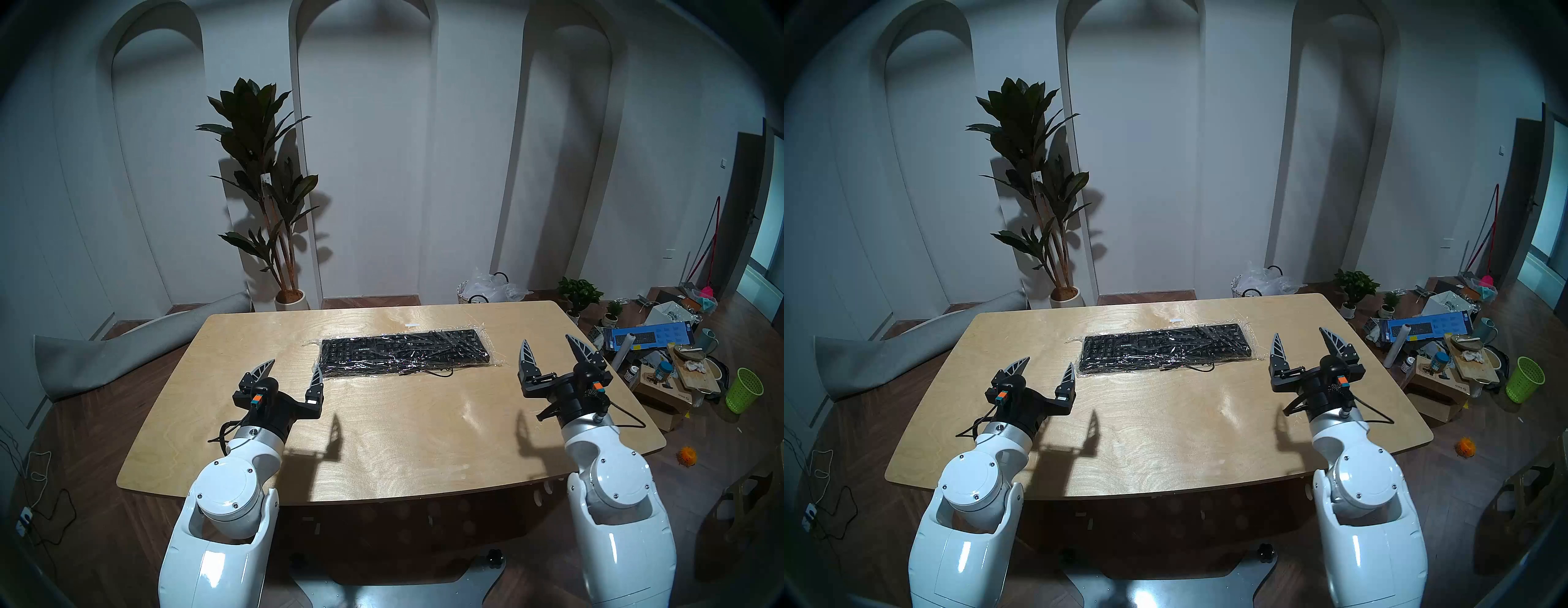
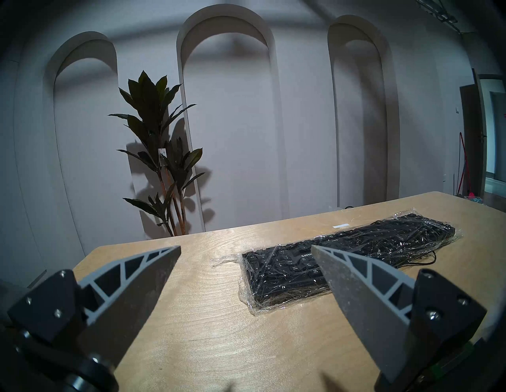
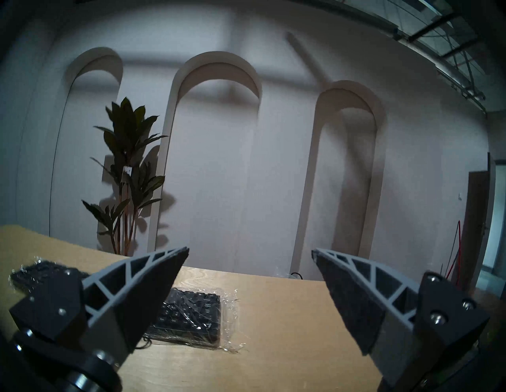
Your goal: Unwrap the new keyboard and set the wrapping aside
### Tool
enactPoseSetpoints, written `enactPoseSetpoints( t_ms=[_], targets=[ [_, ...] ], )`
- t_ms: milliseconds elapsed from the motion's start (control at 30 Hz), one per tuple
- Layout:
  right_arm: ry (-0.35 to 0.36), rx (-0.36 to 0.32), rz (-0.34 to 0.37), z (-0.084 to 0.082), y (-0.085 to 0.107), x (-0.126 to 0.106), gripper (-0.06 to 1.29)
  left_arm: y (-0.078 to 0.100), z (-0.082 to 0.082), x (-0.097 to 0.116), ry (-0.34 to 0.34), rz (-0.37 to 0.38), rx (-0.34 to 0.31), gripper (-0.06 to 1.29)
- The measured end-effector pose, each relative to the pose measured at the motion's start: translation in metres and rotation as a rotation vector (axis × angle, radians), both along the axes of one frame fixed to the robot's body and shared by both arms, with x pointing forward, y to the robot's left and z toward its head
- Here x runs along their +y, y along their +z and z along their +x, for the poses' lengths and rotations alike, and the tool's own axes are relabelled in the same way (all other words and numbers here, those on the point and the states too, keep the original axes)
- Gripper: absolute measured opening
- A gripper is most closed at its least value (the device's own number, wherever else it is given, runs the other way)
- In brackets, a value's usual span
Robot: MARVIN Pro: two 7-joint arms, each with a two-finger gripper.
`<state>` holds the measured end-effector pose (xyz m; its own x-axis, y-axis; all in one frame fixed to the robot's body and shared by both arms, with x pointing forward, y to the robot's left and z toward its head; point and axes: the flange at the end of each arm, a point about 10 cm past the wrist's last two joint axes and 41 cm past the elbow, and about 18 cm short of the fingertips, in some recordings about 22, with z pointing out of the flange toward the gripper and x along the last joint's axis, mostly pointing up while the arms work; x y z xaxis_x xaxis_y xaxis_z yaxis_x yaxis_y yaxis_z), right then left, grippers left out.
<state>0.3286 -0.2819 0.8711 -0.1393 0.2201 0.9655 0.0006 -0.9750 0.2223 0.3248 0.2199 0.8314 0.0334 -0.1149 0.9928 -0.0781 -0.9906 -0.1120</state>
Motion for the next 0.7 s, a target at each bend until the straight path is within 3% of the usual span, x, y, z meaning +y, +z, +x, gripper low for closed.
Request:
enactPoseSetpoints(
  t_ms=[300,500,700],
  targets=[
    [-0.035,0.107,-0.193,0.02,0.004,-0.074,1.23,-0.002,0.0,0.0,0.0,0.0,0.004,1.26],
    [0.027,0.229,-0.278,0.036,-0.009,-0.097,1.23,-0.002,0.0,0.0,0.0,0.0,0.005,1.26],
    [0.12,0.334,-0.326,0.051,-0.025,-0.103,1.23,-0.002,0.0,0.0,0.0,0.0,0.006,1.26]
  ],
)
